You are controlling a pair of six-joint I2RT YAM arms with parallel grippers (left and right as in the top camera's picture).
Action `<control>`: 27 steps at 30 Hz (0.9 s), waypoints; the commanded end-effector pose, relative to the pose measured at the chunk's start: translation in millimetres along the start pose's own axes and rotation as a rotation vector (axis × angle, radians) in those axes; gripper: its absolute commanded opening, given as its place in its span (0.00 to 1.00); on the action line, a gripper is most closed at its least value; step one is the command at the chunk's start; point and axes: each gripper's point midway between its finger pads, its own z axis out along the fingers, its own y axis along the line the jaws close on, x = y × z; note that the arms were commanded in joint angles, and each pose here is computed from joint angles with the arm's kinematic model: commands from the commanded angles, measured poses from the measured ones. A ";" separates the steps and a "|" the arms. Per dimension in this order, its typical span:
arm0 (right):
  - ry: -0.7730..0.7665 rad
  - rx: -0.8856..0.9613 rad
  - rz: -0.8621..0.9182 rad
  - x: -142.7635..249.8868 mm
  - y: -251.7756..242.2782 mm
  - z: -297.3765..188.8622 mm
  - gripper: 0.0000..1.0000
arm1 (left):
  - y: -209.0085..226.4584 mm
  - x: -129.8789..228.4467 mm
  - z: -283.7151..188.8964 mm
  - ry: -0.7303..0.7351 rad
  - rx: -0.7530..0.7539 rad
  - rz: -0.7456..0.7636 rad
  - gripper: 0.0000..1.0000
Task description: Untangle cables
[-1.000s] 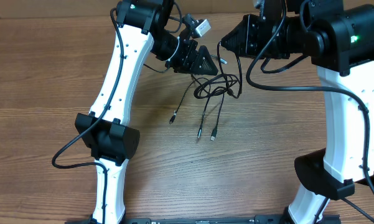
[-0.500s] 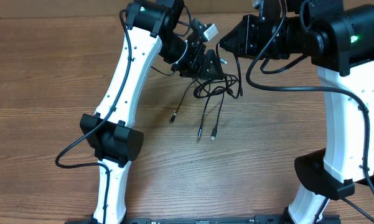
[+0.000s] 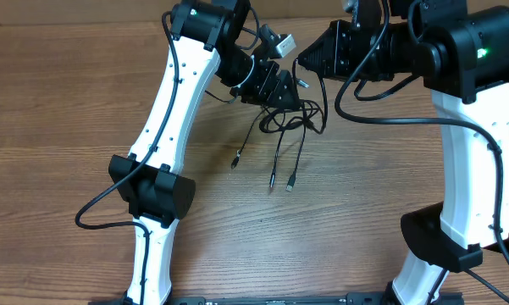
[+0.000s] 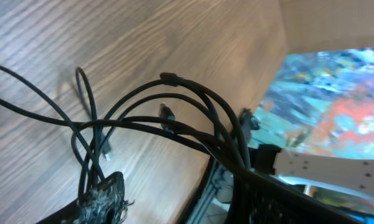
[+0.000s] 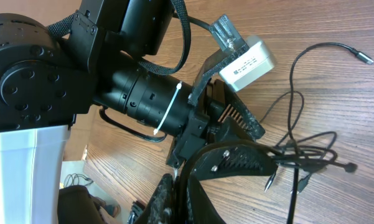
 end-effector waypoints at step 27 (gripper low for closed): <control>0.011 -0.044 -0.018 3.9 10.8 -1.7 0.04 | -9.5 2.0 -7.8 -0.013 -0.052 0.128 0.61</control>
